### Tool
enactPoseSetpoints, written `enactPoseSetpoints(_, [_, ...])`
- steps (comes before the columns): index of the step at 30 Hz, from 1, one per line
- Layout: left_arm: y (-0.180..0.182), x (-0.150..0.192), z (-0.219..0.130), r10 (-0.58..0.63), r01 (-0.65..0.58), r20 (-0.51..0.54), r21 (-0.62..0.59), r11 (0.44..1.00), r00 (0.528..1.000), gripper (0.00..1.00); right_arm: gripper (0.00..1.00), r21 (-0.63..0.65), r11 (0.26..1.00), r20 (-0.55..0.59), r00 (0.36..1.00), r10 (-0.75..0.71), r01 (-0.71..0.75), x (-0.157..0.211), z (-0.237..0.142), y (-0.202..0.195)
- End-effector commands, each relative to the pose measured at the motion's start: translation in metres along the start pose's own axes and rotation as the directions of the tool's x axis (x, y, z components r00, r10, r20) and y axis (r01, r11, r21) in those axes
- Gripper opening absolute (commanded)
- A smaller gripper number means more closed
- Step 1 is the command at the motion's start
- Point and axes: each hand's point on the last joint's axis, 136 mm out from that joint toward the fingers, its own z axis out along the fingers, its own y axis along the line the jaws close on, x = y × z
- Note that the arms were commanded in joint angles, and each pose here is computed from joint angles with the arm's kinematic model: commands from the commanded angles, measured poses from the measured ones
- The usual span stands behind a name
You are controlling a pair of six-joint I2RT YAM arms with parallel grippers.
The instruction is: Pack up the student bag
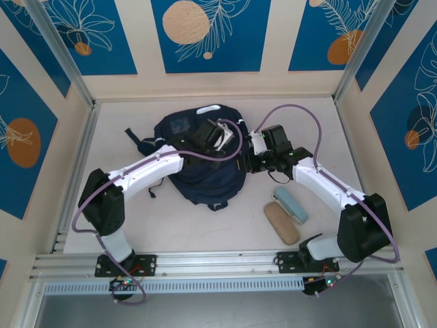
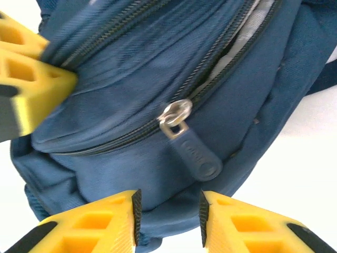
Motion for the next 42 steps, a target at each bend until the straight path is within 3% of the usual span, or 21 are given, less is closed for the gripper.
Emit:
enactPoseSetpoints(1, [0.003,-0.028,-0.035,-0.005,0.003,0.121,0.013,1.0,0.993,0.0,0.36,0.023,0.993,0.066,0.991,-0.115,0.114,-0.027,-0.005,0.002])
enactPoseSetpoints(10, [0.003,-0.029,-0.042,-0.003,0.001,0.137,0.017,1.0,0.991,0.0,0.37,-0.047,0.985,0.061,0.985,-0.163,0.166,-0.032,0.0,0.014])
enactPoseSetpoints(14, [0.007,-0.031,-0.045,-0.011,0.01,0.148,0.003,1.0,0.989,0.0,0.31,-0.143,0.973,0.039,0.983,-0.178,0.182,-0.021,0.004,0.027])
enactPoseSetpoints(18, [0.008,-0.033,-0.048,-0.012,0.013,0.157,-0.005,1.0,0.987,0.0,0.3,-0.135,0.976,0.027,0.986,-0.167,0.169,-0.017,0.008,0.022])
enactPoseSetpoints(25, [0.008,-0.034,-0.047,-0.015,0.015,0.156,-0.002,1.0,0.988,0.0,0.39,-0.103,0.982,0.024,0.988,-0.154,0.156,-0.018,0.012,0.014])
enactPoseSetpoints(42, [0.016,-0.04,-0.043,-0.064,0.069,0.169,-0.025,0.997,0.984,0.0,0.07,-0.151,0.975,-0.02,0.986,-0.165,0.16,-0.004,0.006,0.035])
